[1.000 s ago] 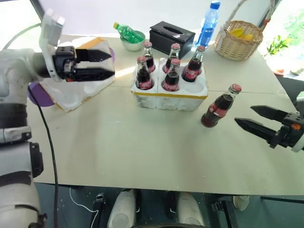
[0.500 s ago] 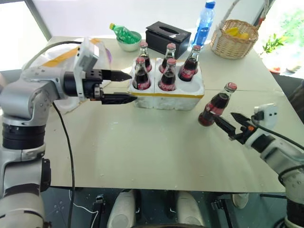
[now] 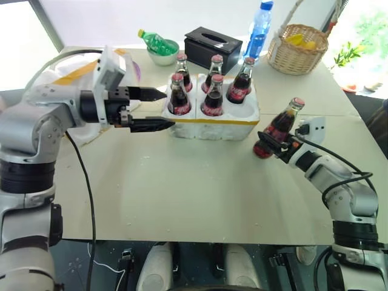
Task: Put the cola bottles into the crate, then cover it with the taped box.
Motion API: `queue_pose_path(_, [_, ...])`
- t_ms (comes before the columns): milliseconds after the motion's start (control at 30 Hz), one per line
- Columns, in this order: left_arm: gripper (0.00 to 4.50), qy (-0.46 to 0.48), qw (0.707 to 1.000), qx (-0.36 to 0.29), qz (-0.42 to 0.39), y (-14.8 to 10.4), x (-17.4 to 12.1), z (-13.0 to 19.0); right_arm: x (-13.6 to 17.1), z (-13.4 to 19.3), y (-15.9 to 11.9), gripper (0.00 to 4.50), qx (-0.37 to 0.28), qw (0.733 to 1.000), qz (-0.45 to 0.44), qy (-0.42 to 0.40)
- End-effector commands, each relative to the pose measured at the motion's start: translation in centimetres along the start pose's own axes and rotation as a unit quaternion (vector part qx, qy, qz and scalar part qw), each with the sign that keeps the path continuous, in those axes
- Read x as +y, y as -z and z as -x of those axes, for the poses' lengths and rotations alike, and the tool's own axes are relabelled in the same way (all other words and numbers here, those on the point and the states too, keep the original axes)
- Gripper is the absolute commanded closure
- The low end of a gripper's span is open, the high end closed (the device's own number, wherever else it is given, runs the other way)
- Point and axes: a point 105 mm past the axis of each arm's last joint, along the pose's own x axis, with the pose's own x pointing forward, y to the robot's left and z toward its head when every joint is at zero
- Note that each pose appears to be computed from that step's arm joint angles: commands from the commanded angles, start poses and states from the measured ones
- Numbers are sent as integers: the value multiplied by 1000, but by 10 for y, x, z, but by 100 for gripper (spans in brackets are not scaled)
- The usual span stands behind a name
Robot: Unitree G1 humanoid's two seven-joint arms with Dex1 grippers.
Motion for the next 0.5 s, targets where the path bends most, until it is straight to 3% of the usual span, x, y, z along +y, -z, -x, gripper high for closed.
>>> queue_pose_path(33, [0, -18, 1000, -16, -20, -12, -1, 10, 27, 19, -85, 167, -111, 990, 67, -60])
queue_pose_path(167, [0, -28, 999, -16, -16, -8, -2, 12, 52, 13, -128, 167, -145, 981, 89, -99])
queue_pose_path(267, [0, -36, 999, -14, -15, -5, -1, 13, 66, -5, -142, 167, -146, 977, 99, -116])
queue_pose_path(500, [0, -52, 998, -16, -18, -6, 1, 17, 85, -57, -128, 167, -108, 979, 111, -131])
